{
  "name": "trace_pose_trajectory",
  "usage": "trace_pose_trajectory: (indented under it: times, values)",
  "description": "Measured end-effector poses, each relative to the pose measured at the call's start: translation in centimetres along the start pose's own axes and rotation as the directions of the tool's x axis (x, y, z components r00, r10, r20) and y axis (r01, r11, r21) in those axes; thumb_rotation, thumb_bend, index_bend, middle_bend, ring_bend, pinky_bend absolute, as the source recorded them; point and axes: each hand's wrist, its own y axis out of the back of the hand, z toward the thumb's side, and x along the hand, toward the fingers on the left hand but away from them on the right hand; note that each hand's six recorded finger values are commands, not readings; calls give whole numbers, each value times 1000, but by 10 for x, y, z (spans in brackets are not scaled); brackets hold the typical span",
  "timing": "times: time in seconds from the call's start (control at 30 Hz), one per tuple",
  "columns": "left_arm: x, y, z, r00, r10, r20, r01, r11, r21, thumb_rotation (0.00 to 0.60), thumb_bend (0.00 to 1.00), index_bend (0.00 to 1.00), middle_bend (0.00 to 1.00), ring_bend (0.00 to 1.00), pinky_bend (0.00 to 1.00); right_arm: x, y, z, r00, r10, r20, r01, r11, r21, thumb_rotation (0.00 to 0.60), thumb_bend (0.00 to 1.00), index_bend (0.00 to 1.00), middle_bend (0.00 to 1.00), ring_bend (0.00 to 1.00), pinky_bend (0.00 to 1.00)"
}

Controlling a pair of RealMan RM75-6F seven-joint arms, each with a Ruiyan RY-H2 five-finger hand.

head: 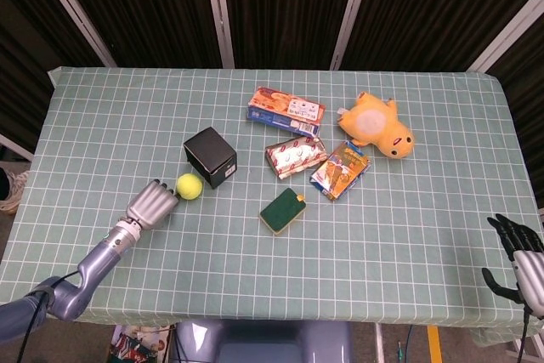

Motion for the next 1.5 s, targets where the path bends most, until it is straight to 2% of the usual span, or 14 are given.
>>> trace_pose_trajectory:
  times: [0.23,0.53,0.87,1.03,1.17,1.33,1.43,1.5]
  values:
    - [22,14,8,999,23,23,-22,1000,-5,600,390,457,493,479,500,0,4,-3,1000,-19,22,19,1000,0,600,428,0,0,0,0]
    - [35,23,9,998,52,25,-51,998,-34,600,390,450,476,467,497,-2,3,-3,1000,-15,22,15,1000,9,600,428,0,0,0,0]
    - [44,34,5,996,89,16,-88,995,-46,600,389,413,404,380,467,-1,4,-2,1000,-20,19,20,1000,9,600,427,0,0,0,0]
    - [46,34,3,996,91,10,-90,995,-44,600,388,364,325,267,281,1,6,-2,999,-29,17,28,1000,9,600,428,0,0,0,0]
    - [47,31,1,997,75,6,-75,996,-47,600,388,317,250,176,240,2,6,-1,1000,-28,11,28,1000,11,600,428,0,0,0,0]
    - [47,30,1,997,76,4,-76,996,-46,600,367,202,87,21,105,1,5,0,1000,-24,11,24,1000,14,600,427,0,0,0,0]
    - [46,28,1,997,75,1,-75,996,-44,600,358,122,10,0,36,2,5,0,1000,-23,11,23,1000,16,600,428,0,0,0,0]
    - [45,27,1,997,75,-1,-75,996,-43,600,351,92,0,0,29,2,5,1,1000,-23,9,23,1000,18,600,427,0,0,0,0]
